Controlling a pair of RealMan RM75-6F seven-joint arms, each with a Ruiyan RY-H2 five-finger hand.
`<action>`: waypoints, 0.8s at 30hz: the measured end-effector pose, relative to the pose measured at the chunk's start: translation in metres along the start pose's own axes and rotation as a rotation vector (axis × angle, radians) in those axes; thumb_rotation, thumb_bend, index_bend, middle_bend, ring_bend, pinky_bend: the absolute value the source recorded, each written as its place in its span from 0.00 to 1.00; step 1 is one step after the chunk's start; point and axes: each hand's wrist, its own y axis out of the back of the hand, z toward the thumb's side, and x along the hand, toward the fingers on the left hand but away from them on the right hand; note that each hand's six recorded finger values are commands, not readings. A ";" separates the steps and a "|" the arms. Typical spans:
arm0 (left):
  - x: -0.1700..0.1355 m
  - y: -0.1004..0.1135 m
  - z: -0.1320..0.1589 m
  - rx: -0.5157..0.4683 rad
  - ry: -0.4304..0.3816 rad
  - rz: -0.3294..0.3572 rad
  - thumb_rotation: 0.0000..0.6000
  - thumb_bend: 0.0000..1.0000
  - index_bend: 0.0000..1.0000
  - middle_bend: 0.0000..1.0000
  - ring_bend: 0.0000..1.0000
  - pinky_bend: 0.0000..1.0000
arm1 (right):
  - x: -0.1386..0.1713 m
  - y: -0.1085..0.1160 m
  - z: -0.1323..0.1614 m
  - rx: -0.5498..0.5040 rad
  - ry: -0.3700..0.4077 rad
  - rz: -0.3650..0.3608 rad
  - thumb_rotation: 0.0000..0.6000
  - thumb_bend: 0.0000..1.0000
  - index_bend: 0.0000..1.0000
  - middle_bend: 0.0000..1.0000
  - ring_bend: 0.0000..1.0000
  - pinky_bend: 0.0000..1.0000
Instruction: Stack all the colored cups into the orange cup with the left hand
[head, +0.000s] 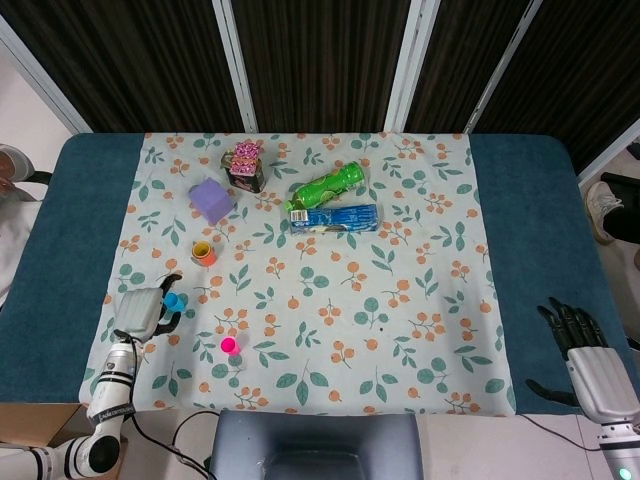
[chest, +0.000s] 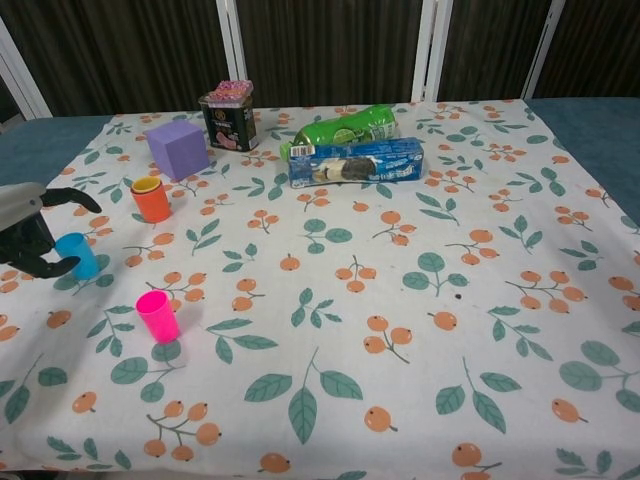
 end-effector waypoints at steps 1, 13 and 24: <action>0.000 -0.001 -0.001 0.001 0.003 -0.001 1.00 0.36 0.26 1.00 1.00 1.00 | 0.000 0.000 0.000 0.000 0.000 0.001 1.00 0.15 0.00 0.00 0.00 0.00; 0.007 -0.004 -0.015 -0.018 0.038 -0.007 1.00 0.37 0.40 1.00 1.00 1.00 | -0.001 -0.002 0.000 0.006 -0.002 0.005 1.00 0.15 0.00 0.00 0.00 0.00; 0.015 -0.003 -0.019 -0.054 0.054 -0.006 1.00 0.36 0.54 1.00 1.00 1.00 | -0.001 -0.002 0.000 0.006 -0.003 0.003 1.00 0.15 0.00 0.00 0.00 0.00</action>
